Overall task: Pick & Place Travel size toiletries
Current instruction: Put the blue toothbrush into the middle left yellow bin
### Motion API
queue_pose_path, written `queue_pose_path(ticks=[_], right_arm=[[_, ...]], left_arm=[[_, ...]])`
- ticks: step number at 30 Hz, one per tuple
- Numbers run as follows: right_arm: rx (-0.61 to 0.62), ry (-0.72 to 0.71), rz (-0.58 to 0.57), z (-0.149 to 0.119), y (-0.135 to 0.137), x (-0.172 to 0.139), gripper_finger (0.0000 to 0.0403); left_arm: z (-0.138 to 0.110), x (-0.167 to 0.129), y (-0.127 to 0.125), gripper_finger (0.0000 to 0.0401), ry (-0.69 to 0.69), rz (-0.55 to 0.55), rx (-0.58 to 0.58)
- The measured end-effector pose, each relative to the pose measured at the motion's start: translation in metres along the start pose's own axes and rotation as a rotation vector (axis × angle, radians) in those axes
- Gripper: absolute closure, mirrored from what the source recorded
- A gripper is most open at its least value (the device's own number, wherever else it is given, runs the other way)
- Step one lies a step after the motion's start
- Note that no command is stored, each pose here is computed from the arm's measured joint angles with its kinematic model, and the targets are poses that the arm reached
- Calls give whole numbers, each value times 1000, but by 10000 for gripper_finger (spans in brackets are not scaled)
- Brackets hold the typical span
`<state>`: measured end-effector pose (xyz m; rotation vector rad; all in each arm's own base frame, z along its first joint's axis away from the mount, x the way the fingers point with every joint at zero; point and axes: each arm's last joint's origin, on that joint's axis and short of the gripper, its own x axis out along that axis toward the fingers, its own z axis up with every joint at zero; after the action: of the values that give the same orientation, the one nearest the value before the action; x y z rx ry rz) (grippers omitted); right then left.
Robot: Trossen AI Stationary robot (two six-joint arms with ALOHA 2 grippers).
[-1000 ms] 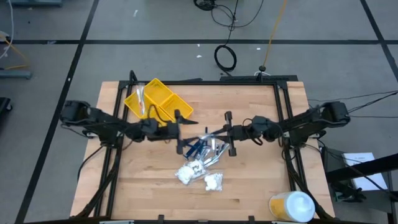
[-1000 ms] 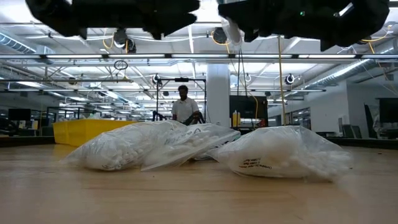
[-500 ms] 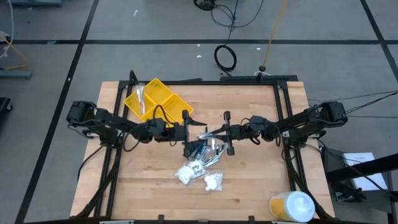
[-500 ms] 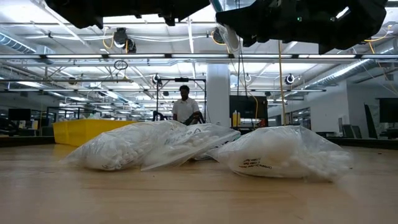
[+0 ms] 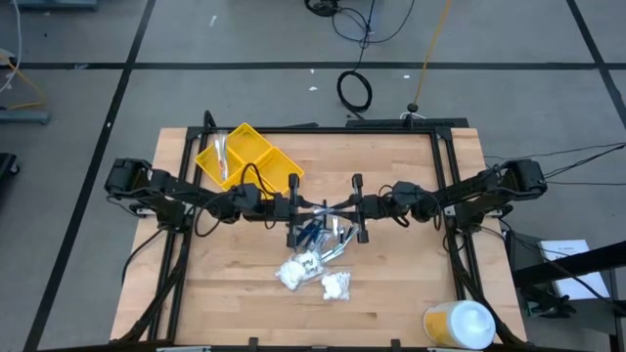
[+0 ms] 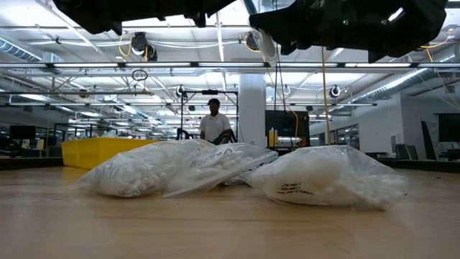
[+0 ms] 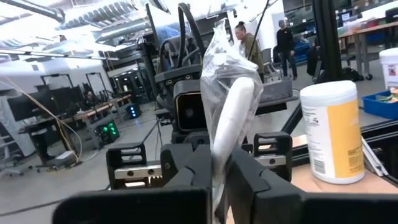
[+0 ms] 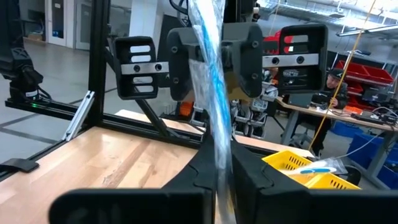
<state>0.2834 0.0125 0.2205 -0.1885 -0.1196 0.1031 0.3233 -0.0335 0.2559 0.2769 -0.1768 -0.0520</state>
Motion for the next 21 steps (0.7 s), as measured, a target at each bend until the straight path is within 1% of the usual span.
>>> queue_pose_path(ticks=[2,4,7,10,13,16,18,21], right_arm=[[4,5,-4,-1,-1,0,387],[3,11,-4,-1,-1,0,379],[-12,55,-6,-5,0,0,349],[-4,101,-34,-8,-1,-1,295],[32,116,-80,-9,-2,-1,227],[62,127,-121,-9,-3,-2,157],[73,131,-125,-7,-3,-4,116],[63,139,-137,-1,-4,-7,68]], left_arm=[[0,0,0,383,4,12,-1],[0,0,1,391,13,41,7],[0,-1,2,392,20,60,12],[2,-2,2,392,26,73,9],[4,-4,5,395,54,103,11],[5,-7,8,391,126,212,14],[7,-11,11,394,170,283,10],[11,-19,18,395,256,383,-23]])
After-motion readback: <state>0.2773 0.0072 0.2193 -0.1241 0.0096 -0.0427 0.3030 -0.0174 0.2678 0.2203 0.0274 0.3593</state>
